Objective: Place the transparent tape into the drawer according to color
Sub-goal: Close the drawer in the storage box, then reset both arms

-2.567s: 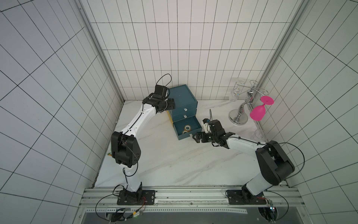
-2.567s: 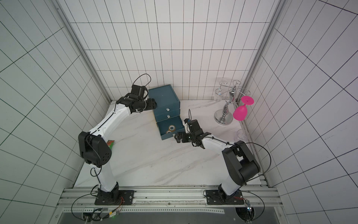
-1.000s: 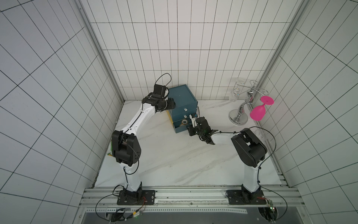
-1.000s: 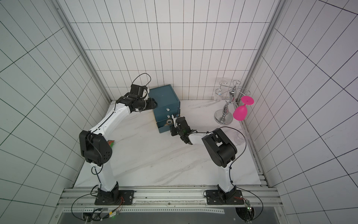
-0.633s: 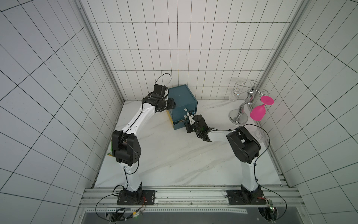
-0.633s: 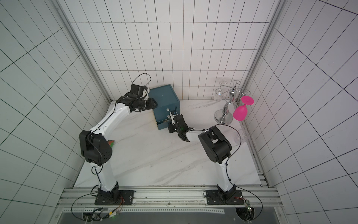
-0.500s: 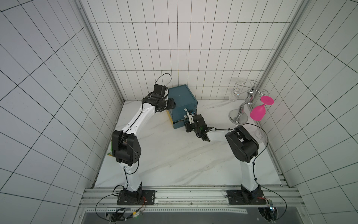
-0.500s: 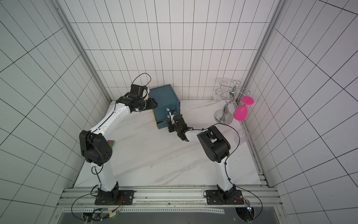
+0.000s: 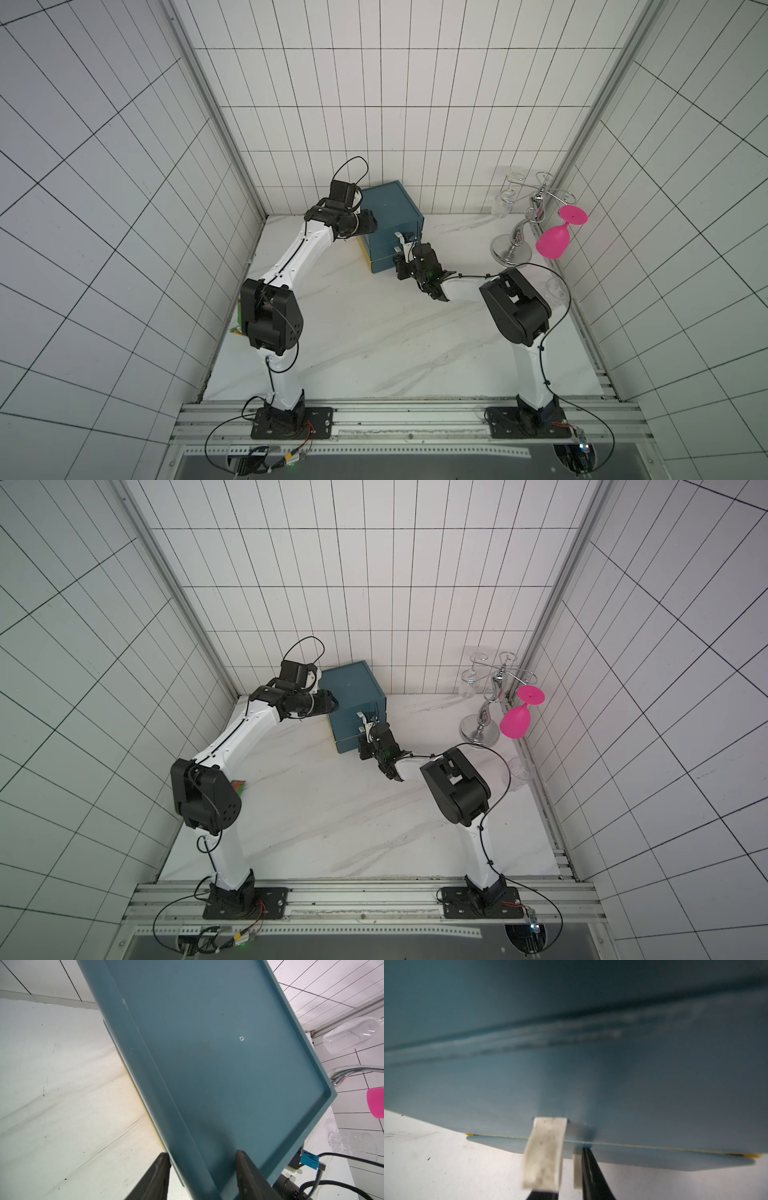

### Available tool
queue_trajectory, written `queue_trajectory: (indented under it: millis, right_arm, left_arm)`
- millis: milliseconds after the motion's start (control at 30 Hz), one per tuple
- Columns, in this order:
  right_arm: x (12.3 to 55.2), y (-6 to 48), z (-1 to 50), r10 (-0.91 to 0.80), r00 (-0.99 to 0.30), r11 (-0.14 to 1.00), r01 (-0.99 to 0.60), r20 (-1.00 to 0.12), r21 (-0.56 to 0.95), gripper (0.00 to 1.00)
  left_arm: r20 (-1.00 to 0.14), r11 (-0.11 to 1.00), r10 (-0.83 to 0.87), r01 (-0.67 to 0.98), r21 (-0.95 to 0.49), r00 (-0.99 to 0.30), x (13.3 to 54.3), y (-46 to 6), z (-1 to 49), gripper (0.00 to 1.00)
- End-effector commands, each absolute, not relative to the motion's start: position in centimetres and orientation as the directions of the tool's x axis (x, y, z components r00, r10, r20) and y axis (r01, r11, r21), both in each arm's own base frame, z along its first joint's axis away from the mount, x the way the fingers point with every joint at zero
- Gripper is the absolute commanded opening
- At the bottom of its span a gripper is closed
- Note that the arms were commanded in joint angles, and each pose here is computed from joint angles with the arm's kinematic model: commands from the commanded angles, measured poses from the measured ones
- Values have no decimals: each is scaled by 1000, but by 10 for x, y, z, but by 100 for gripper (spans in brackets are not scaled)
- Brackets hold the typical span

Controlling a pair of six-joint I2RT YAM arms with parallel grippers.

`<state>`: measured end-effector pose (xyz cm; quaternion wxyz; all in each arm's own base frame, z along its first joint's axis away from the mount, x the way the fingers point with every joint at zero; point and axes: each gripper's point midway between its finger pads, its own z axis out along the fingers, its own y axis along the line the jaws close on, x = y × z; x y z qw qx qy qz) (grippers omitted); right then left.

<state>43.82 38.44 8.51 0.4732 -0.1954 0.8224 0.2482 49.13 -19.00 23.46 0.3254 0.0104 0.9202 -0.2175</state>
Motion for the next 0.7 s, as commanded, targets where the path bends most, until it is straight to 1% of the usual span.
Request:
queue_trajectory:
  millis: [0,67,167,267,333,467,600,667]
  right_arm:
    - [442,389,98,-51,-459,803,-547,-887,237,23]
    - [435,382,102,-51,-468,806,-541,-882,240,24]
    - [418,367,103,-66,-502,813,-528,-862,245,32]
    - [398,351,102,-80,-540,815,-519,-838,257,48]
    - [382,341,102,-92,-565,809,-523,-820,269,62]
    - [355,320,105,-123,-604,810,-519,-787,271,81]
    - [334,289,109,-136,-633,826,-497,-762,266,99]
    - [325,272,112,-126,-646,831,-483,-753,276,99]
  left_arm:
    - [-548,916,-89,147,-372,-832,483,-187,212,53]
    - [-556,916,-92,149,-373,-826,482,-187,216,56]
    - [-580,912,-102,156,-379,-808,480,-185,229,63]
    - [-602,908,-116,162,-387,-790,473,-182,247,74]
    - [-621,905,-131,162,-393,-773,467,-178,260,81]
    - [-678,902,-175,160,-401,-714,453,-167,282,90]
    - [-745,912,-222,136,-386,-629,431,-147,288,98]
    - [-776,920,-243,116,-375,-582,418,-133,289,98]
